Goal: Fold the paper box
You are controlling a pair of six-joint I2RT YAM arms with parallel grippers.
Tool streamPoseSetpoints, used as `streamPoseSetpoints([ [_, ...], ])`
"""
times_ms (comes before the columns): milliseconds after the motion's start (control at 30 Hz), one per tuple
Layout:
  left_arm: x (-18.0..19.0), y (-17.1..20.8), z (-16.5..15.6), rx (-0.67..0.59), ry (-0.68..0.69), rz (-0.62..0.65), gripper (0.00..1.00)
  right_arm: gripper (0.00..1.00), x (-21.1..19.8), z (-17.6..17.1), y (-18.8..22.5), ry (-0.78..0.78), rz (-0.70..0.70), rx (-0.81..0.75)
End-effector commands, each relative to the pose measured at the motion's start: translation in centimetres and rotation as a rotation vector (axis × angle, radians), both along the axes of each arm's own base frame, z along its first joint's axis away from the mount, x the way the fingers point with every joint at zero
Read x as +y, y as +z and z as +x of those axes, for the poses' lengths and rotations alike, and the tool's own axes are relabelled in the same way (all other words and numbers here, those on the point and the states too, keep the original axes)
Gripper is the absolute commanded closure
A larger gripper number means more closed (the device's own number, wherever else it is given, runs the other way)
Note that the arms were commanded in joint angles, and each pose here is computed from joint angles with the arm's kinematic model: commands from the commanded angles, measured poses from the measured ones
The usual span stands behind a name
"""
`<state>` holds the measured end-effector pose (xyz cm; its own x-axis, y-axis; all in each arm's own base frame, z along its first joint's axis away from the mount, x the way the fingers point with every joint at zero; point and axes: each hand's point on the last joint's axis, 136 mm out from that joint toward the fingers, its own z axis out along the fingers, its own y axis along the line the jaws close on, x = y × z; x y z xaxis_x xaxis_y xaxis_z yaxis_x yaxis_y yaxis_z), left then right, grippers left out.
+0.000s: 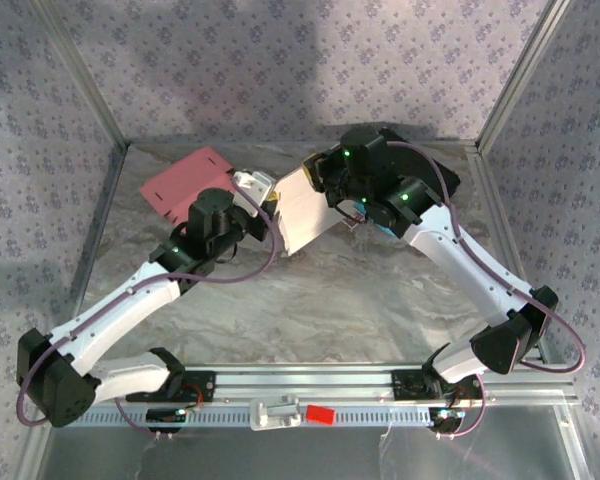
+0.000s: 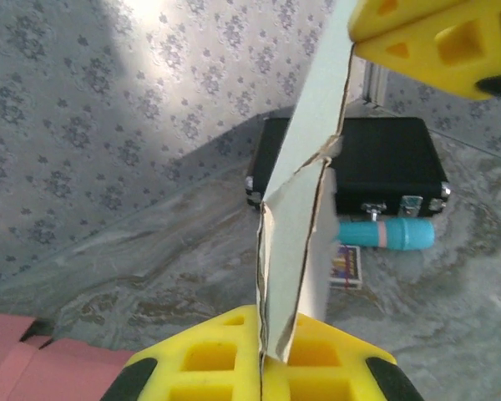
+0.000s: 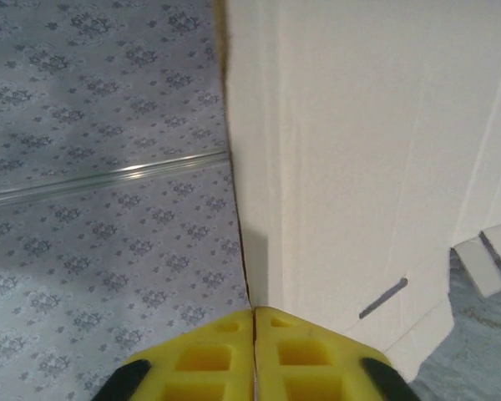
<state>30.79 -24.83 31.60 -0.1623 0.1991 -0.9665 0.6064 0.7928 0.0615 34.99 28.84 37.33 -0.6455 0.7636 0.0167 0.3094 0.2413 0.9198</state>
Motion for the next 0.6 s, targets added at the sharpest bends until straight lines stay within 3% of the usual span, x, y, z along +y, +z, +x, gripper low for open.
streamPoseSetpoints([
  [0, 0.8, 1.8, -2.2, 0.07, -0.05, -0.06, 1.0, 0.57, -2.2, -0.1, 2.0, -0.03, -0.026, -0.04],
  [67, 1.4, 1.8, -2.8, 0.131, -0.066, -0.094, 1.0, 0.37, -3.2, -0.6, 1.7, -0.034, -0.085, -0.022],
  [133, 2.0, 1.8, -3.4, 0.179, -0.083, -0.121, 1.0, 0.31, -4.0, -1.3, 0.9, -0.034, -0.125, 0.004],
  [333, 3.5, -1.2, -4.1, 0.29, -0.067, -0.08, 1.0, 0.29, -4.8, -2.8, -1.6, -0.092, -0.077, 0.079],
  [567, 3.3, -4.2, -3.0, 0.328, -0.049, -0.037, 1.0, 0.35, -1.8, -1.7, -5.0, -0.051, -0.035, 0.176],
])
